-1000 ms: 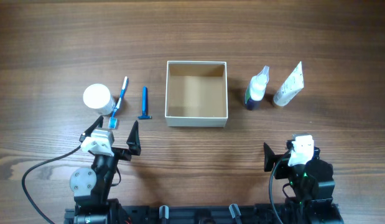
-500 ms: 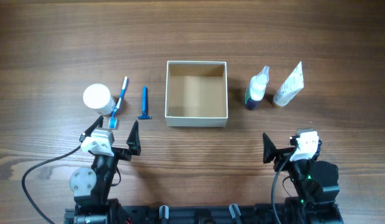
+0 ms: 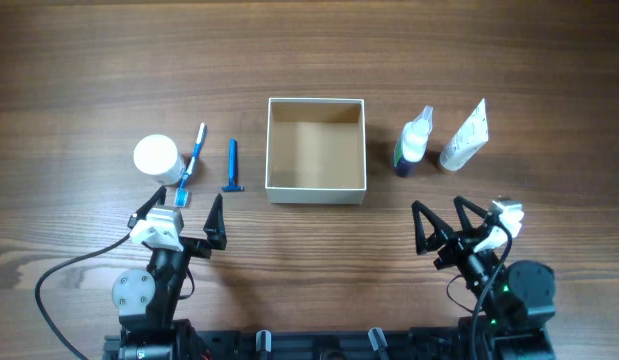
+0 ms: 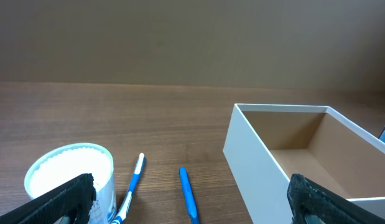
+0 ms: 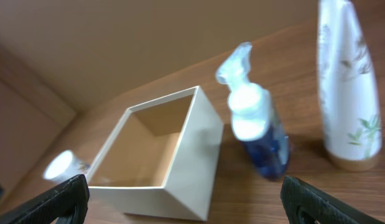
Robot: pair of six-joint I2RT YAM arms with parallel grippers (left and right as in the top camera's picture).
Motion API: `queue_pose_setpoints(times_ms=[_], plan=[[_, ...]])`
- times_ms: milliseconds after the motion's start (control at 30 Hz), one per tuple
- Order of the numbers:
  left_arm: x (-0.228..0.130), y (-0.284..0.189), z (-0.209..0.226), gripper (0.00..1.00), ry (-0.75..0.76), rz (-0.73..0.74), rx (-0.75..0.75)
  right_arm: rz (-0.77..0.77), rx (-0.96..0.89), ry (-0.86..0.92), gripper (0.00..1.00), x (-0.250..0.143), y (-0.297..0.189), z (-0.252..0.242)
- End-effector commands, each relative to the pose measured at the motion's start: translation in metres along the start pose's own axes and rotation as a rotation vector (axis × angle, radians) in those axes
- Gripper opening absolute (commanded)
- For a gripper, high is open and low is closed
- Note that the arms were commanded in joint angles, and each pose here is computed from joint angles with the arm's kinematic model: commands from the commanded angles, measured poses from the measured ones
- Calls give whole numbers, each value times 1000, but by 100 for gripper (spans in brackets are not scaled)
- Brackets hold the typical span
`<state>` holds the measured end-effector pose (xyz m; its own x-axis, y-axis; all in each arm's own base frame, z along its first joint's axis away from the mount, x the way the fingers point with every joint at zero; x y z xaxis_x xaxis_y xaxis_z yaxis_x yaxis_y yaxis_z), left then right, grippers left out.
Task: Pack container
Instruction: 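Move the right gripper to the blue soap pump bottle and grasp it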
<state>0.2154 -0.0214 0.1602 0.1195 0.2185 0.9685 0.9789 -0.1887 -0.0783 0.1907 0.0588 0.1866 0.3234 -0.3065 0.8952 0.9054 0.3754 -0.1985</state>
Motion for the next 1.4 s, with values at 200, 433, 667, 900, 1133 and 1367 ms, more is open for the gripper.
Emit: queue_pose_setpoints(times_ms=[200,433,667,900,1133,1367], plan=[[-3,1,-1,100,-11,8,-10,177,5,-59,100,114,3,50],[-3,1,-1,100,-11,8,-10,310,269,-98,100,184,29,107],[-3,1,-1,100,-11,8,-10,407,-147,-90,100,201,77,46],[-3,1,-1,100,-11,8,-10,674,-390,-24,99,139,127,1],[-3,1,-1,100,-11,8,-10,773,-611,-10,93,97,159,-29],[-3,1,-1,100,-11,8,-10,849,-681,45,83,67,171,-40]])
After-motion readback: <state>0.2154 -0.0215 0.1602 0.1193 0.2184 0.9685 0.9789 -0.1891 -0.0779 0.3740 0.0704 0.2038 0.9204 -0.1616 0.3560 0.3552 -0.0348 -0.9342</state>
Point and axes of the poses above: each gripper's point midway between its finger pads, its own y axis out along the fingers, its own z axis along the line the jaws close on, x = y × z, the point moved 3 cm from there along -y, back along the fingers, and after that the axes turned 7 degrees about -y, right-handed, at the moved point
